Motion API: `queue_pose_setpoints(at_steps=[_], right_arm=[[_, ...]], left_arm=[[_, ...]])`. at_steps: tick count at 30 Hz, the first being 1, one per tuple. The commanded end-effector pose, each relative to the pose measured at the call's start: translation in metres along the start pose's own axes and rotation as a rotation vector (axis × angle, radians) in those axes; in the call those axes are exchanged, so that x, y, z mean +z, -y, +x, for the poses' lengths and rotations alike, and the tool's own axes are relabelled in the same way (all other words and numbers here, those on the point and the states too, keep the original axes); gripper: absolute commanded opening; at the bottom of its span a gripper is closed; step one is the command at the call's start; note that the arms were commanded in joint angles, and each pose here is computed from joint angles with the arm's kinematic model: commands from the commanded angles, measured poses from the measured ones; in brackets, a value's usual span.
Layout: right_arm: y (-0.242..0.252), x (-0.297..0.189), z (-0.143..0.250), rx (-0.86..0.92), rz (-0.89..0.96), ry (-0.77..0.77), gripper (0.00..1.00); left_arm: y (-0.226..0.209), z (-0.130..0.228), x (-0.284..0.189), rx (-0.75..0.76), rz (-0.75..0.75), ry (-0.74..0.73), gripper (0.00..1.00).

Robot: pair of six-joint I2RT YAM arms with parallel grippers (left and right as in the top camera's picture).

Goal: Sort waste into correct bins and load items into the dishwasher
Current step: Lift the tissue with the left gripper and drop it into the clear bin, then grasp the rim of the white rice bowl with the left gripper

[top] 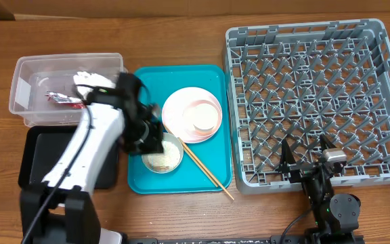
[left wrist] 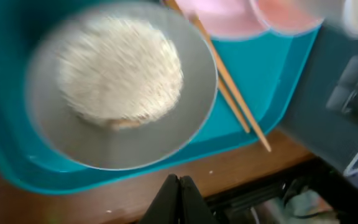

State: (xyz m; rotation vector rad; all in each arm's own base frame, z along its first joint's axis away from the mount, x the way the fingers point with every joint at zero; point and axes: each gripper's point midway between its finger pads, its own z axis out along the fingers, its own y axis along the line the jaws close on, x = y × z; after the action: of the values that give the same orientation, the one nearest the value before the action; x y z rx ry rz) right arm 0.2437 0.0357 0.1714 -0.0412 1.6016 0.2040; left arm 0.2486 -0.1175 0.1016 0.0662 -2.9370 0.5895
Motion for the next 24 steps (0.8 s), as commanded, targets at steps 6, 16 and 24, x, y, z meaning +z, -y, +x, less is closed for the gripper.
queue_pose_setpoints(at_steps=[6, 16, 24], right_arm=[[0.0, 0.0, 0.002, 0.008, 0.002, 0.004, 1.0], [0.0, 0.0, 0.002, 0.008, 0.002, 0.004, 1.0], [0.0, 0.0, 0.002, 0.008, 0.002, 0.004, 1.0]], left_arm=[[0.023, 0.017, 0.046, 0.179, -0.049, -0.022, 0.23], [0.03, 0.003, 0.058, 0.244, -0.244, 0.109, 0.31], [0.027, -0.006, 0.057, 0.245, -0.387, 0.212, 0.27]])
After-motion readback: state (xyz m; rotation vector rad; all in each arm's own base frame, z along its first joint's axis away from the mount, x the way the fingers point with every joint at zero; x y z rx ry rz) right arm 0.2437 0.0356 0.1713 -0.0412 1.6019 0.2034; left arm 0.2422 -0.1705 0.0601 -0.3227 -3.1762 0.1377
